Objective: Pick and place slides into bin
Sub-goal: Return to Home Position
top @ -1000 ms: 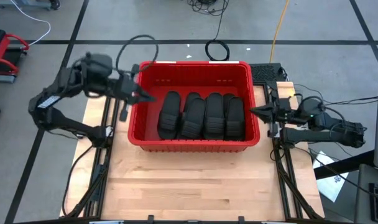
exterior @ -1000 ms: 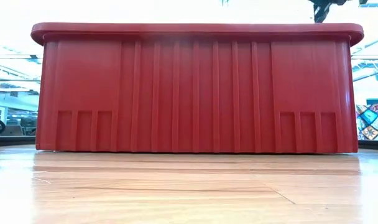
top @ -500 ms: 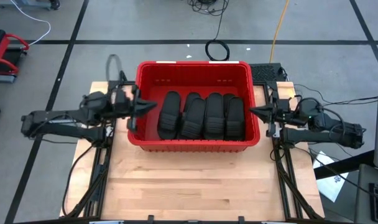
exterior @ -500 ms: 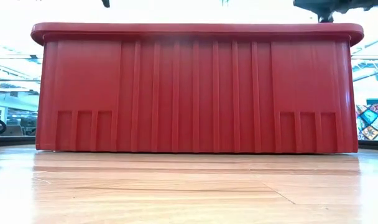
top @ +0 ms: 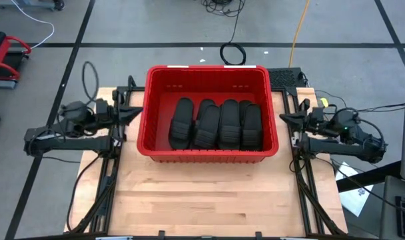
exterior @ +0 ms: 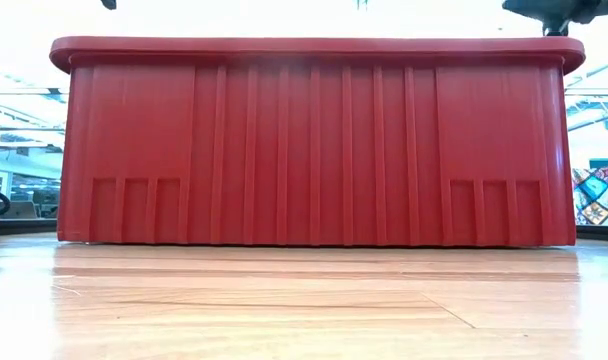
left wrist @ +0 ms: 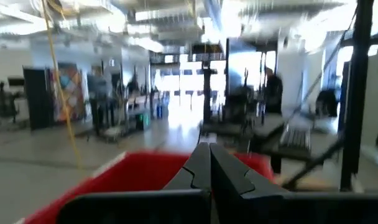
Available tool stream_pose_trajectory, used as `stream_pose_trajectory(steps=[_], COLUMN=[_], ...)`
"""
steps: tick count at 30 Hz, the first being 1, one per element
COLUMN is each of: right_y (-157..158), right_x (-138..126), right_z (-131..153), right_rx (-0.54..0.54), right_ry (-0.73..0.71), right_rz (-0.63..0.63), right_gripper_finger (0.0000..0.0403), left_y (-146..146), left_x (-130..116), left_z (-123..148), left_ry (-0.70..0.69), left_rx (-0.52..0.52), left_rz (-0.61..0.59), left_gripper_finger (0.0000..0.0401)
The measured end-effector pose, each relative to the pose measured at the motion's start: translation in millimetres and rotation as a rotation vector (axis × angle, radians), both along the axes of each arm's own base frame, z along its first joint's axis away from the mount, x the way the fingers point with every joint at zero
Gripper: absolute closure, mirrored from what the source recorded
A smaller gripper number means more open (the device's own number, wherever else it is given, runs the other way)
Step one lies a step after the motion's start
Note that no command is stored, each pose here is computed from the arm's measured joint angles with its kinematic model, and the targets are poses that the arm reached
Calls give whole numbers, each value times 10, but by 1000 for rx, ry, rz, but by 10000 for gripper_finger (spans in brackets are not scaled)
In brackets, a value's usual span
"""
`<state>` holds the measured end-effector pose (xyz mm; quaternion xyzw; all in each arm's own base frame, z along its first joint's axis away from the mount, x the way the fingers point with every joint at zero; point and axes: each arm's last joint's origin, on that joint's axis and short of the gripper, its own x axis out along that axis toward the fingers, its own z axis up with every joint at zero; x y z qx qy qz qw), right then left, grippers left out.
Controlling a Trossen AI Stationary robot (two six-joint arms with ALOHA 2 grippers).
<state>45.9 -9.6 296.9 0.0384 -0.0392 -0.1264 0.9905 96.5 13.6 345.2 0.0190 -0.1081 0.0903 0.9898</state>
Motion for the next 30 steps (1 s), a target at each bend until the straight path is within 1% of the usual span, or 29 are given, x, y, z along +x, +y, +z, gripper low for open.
stream_pose_trajectory(steps=[3, 6, 10, 12, 15, 16, 18, 21, 24, 27, 30], right_y=[-9, -22, -9, -1, 4, 3, 6, 7, 5, 8, 7], right_x=[-9, -15, -26, -44, -92, -110, -157, -169, -150, -126, -101], right_z=[-64, -85, -91, -119, -189, -190, -176, -172, -175, -218, -239], right_rx=[-21, -1, 2, 4, 9, 8, -1, -7, -7, 17, 27], right_ry=[70, 87, 85, 107, 158, 148, 112, 108, 103, 106, 100], right_rz=[-35, -83, -44, -22, -27, -35, -46, -49, -46, -26, -18], right_gripper_finger=[403, 403, 403, 403, 403, 403, 403, 403, 403, 403, 403], left_y=[-3, -1, -9, -10, 1, 2, -2, -23, -29, -30, -19], left_x=[-95, -183, -225, -243, -239, -241, -258, -292, -300, -279, -198], left_z=[-67, -90, -114, -115, -136, -152, -173, -261, -372, -457, -643], left_ry=[62, 80, 103, 109, 126, 132, 121, 90, 37, -38, -27], left_rx=[25, 51, 78, 114, 139, 140, 126, 62, -3, -9, -16], left_rz=[38, 88, 82, 94, 134, 137, 131, 58, 30, 12, 15], left_gripper_finger=[401, 401, 401, 401, 401, 401, 401, 401, 401, 401, 401])
